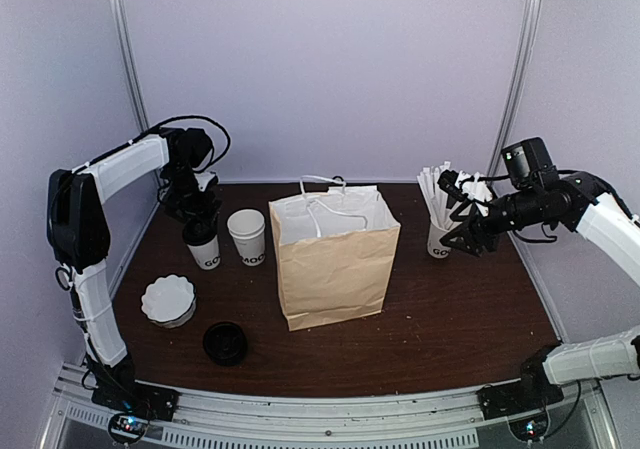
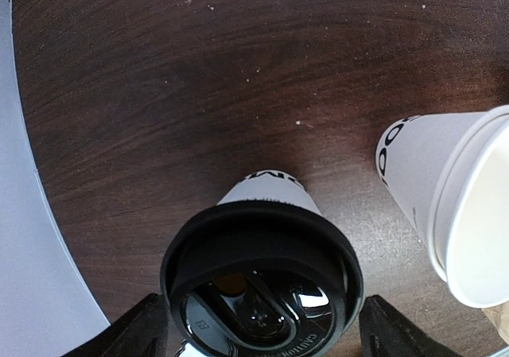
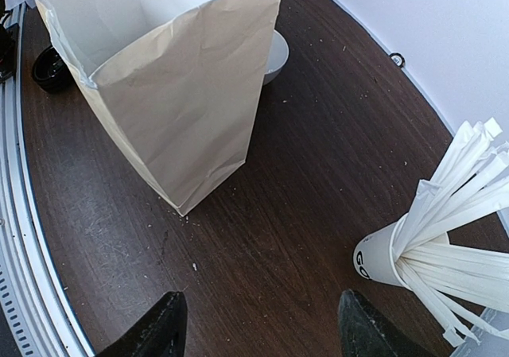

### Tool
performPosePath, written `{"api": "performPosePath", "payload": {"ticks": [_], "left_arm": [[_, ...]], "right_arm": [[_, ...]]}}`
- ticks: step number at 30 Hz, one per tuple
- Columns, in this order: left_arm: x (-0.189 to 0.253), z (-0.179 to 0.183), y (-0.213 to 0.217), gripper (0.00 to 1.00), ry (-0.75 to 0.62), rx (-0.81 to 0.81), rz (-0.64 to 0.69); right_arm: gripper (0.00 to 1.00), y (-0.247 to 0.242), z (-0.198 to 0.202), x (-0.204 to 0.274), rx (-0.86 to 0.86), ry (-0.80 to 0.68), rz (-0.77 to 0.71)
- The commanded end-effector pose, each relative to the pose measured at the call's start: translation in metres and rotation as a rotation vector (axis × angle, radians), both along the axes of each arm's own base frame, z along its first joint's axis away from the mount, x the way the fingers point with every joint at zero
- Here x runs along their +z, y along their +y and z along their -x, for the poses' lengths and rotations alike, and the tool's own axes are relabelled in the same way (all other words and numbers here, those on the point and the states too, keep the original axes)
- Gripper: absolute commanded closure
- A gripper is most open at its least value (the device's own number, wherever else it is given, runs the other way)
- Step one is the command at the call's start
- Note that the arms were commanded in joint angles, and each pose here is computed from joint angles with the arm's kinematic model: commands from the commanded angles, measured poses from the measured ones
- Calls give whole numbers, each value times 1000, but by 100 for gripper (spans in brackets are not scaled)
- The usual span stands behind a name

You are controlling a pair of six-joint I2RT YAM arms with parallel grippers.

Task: Pack the takeout coffee

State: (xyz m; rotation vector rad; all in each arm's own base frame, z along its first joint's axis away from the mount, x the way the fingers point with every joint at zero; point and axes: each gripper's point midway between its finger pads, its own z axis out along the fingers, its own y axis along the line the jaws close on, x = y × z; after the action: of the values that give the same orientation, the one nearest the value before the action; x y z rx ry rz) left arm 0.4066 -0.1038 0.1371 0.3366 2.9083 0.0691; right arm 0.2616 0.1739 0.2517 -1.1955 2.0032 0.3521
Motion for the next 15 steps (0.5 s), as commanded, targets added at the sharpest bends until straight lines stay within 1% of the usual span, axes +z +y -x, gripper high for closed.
{"api": "performPosePath", "payload": {"ticks": [1,6,11,15], "left_arm": [[-14,5,0,13,45,15,6],[-14,5,1,13,47,15,4],[-16,9,-2,20,67,10,25],[-9,13,-5,23,84,7,43]], "right_arm": [[32,-1,3,3,6,-19,-12],[32,-2,4,4,6,-22,-13],[32,-2,4,2,4,-21,-11],[32,-3,4,3,2,-23,-9]]}}
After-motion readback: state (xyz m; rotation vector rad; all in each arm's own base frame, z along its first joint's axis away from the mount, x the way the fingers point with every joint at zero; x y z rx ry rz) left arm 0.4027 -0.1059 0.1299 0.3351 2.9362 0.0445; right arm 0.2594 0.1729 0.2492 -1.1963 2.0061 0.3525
